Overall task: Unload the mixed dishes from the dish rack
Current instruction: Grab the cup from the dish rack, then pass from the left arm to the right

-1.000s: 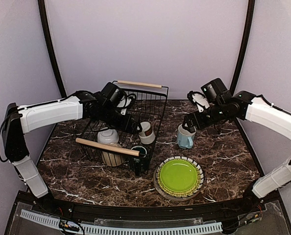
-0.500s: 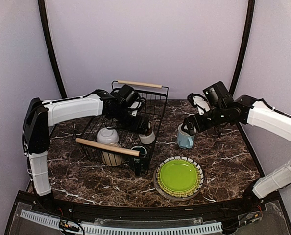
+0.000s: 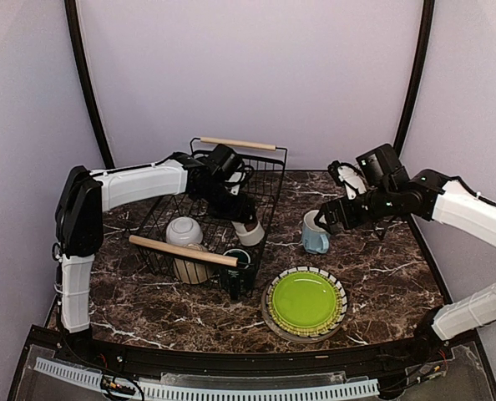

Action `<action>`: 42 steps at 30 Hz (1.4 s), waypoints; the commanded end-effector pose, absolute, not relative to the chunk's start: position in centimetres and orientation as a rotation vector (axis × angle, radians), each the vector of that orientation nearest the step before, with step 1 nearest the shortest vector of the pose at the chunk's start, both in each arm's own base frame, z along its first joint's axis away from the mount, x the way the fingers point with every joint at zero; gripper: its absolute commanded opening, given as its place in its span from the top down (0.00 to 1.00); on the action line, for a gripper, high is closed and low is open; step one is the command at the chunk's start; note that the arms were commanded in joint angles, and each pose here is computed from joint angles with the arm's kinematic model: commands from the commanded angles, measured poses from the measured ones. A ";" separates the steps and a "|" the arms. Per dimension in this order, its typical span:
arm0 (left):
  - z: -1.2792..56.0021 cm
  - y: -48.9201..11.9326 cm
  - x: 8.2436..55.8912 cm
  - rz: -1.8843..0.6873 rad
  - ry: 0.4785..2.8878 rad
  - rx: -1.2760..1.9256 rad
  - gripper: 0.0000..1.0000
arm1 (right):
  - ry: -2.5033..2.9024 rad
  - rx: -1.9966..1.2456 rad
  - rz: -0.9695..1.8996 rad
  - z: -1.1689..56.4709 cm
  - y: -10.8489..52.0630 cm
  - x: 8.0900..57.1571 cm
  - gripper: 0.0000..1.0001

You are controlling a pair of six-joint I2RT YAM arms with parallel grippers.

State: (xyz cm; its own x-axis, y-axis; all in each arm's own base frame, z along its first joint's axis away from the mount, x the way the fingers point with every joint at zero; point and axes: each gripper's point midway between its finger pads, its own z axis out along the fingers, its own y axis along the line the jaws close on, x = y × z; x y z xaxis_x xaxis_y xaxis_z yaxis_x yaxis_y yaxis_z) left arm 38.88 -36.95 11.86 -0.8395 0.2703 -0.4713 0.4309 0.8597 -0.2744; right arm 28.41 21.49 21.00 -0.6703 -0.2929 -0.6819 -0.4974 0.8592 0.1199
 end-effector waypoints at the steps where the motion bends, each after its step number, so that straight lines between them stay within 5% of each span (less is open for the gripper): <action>1: 12.2 -37.5 38.9 -0.561 2.612 0.514 0.30 | 2.326 -0.557 0.411 21.2 22.0 29.1 0.01; 10: 13.2 -36.9 38.6 -0.545 2.606 0.519 0.54 | 2.338 -0.559 0.450 20.9 22.7 29.1 0.01; 27: 26.9 -32.2 36.9 -0.529 2.298 0.428 0.56 | 2.277 -0.550 0.626 22.2 24.9 29.3 0.01; 42: 36.4 -39.1 31.0 -1.569 1.744 0.416 0.59 | 1.779 -0.561 1.430 31.3 29.2 25.0 0.01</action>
State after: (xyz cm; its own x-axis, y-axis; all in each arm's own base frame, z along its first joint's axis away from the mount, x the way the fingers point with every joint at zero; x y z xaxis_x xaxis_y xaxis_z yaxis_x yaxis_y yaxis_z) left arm 33.06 -36.43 30.96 -0.6687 -0.0981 -0.7370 0.5799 0.5514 -0.5997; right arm 26.99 27.44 26.04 -0.6598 0.0094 -0.7514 -0.6295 0.5393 0.5594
